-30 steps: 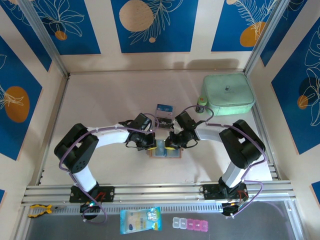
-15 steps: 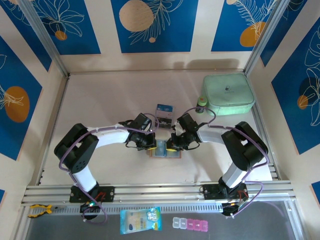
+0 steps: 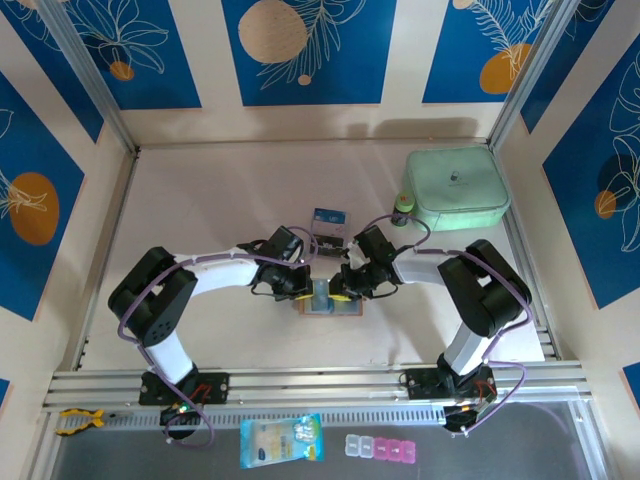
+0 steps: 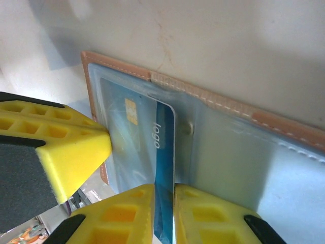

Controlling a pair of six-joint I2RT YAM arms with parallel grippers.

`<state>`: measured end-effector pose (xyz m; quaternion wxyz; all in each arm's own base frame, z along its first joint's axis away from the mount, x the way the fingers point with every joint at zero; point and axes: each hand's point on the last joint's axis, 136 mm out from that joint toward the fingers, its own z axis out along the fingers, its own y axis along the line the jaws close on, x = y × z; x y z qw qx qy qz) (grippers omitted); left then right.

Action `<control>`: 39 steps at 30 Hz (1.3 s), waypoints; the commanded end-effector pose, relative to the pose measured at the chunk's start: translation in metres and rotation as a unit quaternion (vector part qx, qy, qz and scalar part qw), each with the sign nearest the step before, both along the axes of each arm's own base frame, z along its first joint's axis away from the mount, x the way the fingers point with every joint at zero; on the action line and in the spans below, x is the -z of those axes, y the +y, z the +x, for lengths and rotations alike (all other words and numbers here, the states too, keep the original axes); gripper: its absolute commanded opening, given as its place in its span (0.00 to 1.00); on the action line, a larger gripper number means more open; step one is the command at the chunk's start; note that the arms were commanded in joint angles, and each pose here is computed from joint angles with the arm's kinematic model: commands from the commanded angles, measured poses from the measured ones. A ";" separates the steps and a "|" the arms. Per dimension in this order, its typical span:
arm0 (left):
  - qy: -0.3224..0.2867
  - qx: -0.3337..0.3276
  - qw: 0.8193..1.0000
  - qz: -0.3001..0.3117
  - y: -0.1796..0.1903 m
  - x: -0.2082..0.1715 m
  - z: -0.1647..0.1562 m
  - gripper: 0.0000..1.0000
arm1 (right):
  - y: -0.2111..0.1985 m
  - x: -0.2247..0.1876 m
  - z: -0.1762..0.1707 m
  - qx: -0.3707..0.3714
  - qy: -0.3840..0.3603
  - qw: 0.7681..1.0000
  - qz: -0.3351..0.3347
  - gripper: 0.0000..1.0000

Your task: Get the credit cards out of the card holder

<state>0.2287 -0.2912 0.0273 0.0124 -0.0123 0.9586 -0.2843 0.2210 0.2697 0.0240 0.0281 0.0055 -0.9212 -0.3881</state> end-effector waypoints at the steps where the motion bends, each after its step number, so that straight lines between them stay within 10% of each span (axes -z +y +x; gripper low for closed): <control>1: 0.028 -0.003 0.998 0.049 0.020 0.025 -0.015 0.03 | 0.003 0.000 -0.006 -0.004 0.012 1.000 0.017 0.14; 39: -0.005 -0.002 1.000 0.009 0.019 -0.005 -0.006 0.12 | -0.055 -0.078 0.000 -0.060 -0.138 0.985 -0.088 0.00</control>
